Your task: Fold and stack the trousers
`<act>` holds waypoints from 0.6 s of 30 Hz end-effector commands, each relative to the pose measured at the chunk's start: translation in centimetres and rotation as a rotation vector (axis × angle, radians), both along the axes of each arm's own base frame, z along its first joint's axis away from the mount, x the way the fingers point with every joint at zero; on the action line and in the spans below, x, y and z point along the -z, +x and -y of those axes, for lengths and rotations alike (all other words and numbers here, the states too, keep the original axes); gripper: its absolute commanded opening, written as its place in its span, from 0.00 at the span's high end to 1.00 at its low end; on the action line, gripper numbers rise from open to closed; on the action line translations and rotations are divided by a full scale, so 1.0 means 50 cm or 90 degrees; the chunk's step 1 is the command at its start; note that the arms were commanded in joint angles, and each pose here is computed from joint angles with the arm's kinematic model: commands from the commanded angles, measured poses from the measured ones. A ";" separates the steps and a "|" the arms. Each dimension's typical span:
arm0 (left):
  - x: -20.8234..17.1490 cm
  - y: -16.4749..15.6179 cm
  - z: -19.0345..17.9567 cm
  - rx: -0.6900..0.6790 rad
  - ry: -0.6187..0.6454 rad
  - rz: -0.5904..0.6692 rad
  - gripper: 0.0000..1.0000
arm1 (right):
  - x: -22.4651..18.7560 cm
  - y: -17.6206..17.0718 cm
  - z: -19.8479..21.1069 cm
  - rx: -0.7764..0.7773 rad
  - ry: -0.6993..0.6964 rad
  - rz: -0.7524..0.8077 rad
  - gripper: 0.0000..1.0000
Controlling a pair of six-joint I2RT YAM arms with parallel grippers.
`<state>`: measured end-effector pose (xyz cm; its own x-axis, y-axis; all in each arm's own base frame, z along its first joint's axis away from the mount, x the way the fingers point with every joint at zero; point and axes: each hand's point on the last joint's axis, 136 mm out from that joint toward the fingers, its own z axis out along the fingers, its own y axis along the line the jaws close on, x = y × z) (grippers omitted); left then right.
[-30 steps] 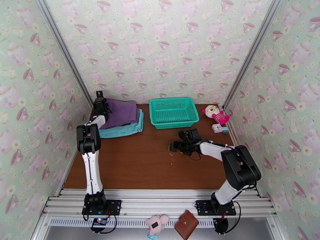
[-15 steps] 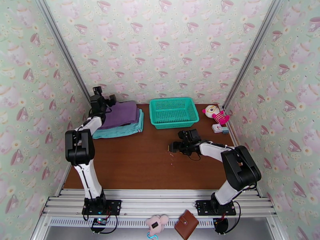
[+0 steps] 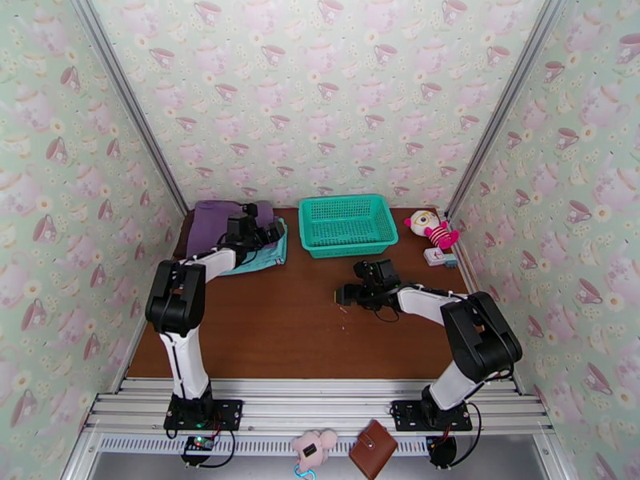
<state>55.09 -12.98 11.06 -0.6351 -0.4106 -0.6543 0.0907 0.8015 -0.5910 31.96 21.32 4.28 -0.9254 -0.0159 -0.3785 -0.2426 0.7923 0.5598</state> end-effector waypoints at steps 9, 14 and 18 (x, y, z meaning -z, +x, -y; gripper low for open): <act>-0.107 -0.099 0.026 0.120 -0.047 0.063 0.00 | 0.031 -0.014 -0.037 -0.036 0.001 0.004 0.01; -0.183 -0.221 -0.097 -0.036 0.153 0.198 0.00 | -0.073 0.010 0.027 0.039 -0.050 0.179 0.01; -0.148 -0.361 -0.245 -0.231 0.322 0.173 0.00 | -0.184 0.036 0.158 0.200 -0.169 0.332 0.01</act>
